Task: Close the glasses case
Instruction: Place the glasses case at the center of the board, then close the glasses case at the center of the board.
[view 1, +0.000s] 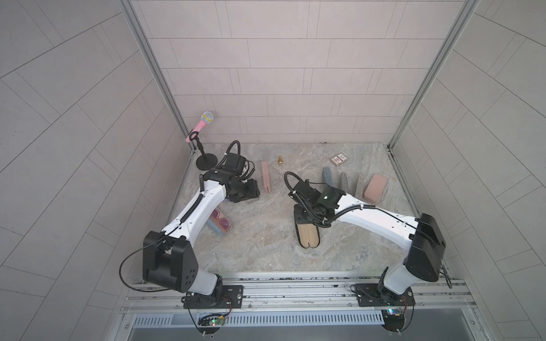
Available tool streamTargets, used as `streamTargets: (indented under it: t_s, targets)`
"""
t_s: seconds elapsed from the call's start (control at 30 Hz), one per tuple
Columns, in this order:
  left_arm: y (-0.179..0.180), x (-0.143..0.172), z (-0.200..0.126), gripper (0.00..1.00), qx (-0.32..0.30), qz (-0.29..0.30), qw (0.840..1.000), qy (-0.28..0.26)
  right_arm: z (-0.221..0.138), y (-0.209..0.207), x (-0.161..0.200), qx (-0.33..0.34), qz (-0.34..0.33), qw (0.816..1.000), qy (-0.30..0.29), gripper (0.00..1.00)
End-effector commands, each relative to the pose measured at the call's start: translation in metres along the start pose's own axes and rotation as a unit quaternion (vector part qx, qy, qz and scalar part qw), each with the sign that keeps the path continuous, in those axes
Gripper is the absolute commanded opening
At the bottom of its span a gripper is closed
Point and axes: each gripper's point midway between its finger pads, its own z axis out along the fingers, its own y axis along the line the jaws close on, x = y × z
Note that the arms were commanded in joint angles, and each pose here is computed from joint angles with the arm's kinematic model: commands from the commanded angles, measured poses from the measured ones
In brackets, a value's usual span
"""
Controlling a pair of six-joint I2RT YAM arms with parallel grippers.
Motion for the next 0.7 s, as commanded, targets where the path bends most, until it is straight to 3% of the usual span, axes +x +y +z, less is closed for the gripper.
streamTargets:
  t_s: [0.0, 0.07, 0.27, 0.67]
  targets:
    - [0.004, 0.019, 0.011, 0.18, 0.006, -0.022, 1.0, 0.014, -0.001, -0.047, 0.006, 0.044, 0.014, 0.999, 0.007, 0.04]
    - [0.007, 0.029, 0.02, 0.0, 0.003, -0.027, 0.999, 0.028, 0.0, -0.065, 0.007, 0.048, 0.025, 0.998, 0.008, 0.0]
    - [-0.002, 0.062, 0.054, 0.0, -0.015, -0.007, 0.998, 0.064, 0.02, -0.103, 0.027, 0.058, 0.041, 0.996, 0.045, 0.0]
    - [-0.034, 0.102, 0.114, 0.0, -0.032, 0.033, 0.993, 0.11, 0.064, -0.101, 0.061, 0.03, 0.044, 0.993, 0.101, 0.0]
